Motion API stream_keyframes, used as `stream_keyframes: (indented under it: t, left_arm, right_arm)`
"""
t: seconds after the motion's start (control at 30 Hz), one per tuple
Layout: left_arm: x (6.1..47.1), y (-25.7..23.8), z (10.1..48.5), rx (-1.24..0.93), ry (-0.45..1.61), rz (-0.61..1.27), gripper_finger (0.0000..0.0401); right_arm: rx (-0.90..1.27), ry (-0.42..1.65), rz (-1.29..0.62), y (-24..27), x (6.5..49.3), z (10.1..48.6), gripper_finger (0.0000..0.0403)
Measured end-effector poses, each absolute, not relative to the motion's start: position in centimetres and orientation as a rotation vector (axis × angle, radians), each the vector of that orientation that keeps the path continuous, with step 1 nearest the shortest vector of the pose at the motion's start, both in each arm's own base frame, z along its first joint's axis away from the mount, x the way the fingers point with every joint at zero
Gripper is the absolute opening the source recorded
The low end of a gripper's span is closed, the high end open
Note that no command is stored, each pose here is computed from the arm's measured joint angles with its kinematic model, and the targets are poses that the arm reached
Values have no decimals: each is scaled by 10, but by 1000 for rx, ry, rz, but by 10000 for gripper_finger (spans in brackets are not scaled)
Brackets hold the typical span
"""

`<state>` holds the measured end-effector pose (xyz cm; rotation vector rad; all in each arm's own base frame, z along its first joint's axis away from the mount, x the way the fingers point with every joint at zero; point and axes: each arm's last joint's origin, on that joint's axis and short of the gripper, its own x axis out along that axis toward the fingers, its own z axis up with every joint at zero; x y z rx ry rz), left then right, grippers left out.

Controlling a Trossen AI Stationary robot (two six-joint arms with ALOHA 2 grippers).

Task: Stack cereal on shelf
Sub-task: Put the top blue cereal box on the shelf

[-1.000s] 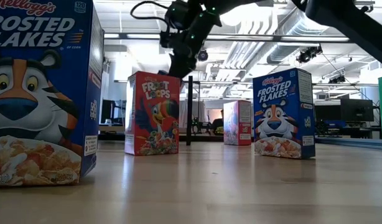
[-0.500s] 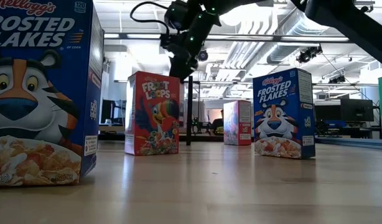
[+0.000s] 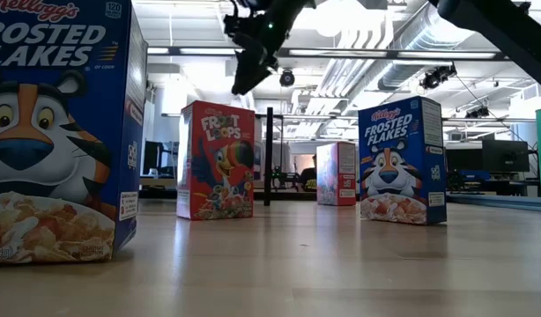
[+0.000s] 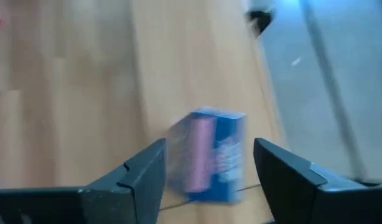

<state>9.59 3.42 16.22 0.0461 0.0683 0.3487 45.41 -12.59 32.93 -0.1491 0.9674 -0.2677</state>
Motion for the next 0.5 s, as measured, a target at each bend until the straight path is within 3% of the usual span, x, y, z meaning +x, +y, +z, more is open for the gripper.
stream_keyframes:
  t: [0.33,0.5]
  left_arm:
    - [96,34,162,46,68,349,0]
    - [96,34,162,46,68,349,0]
  right_arm:
    - [-118,1097,-247,-78,468,274,39]
    - [-110,1078,-355,-82,472,248,5]
